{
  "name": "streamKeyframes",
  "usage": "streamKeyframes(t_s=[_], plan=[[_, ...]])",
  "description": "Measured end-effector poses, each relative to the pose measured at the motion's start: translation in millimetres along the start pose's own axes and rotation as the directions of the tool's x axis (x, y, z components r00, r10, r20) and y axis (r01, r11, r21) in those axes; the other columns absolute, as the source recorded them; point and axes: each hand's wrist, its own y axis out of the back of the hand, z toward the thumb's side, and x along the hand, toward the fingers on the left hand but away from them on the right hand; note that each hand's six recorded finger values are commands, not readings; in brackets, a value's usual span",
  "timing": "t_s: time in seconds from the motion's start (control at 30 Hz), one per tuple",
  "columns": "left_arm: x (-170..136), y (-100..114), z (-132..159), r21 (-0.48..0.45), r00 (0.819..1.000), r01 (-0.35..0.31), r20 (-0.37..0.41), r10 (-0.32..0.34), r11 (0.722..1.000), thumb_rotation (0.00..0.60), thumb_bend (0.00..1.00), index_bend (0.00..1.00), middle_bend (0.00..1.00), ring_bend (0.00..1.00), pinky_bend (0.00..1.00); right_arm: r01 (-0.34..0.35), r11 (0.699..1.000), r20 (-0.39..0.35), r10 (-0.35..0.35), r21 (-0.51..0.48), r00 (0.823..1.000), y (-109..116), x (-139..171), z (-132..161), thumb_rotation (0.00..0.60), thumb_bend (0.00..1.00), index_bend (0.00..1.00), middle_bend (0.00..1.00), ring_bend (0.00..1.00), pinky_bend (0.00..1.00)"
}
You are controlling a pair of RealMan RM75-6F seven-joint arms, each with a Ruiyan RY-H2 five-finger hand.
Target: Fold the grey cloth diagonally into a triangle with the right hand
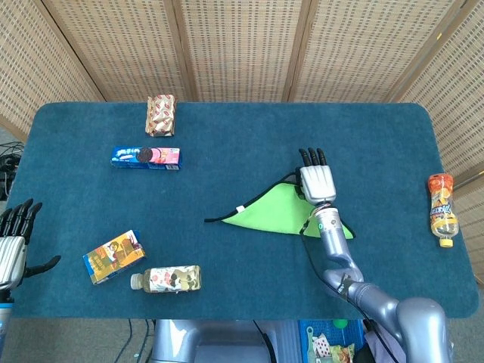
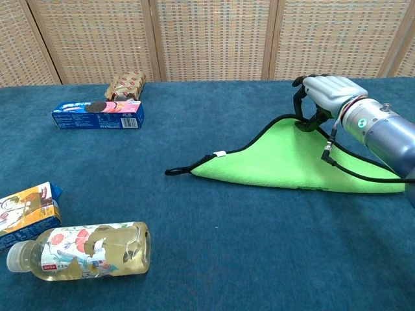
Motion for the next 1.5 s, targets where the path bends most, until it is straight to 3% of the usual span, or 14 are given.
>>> streamKeyframes(t_s=[1.43,1.5], plan=[[1.0,-2.1,0.1,0.01,1.0,0.005,-0.004,-0.005,1.0,0.6,0.15,0.0,0.0,0.0,0.0,-0.042,0.999,0.048,0.041,0.014,0.998,-9.1,-15.4,-18.3,0.6,0.55,0.61,0.11,0.0,0.0],[1.0,-2.6,0.4,0.011,1.0,0.007,-0.004,-0.007,1.0,0.6,0.15,0.0,0.0,0.0,0.0,-0.045,0.999,0.048,0.045,0.016,0.998,-10.1,-15.5,-18.9,0.6,0.54,0.58,0.08,0.0,0.0]])
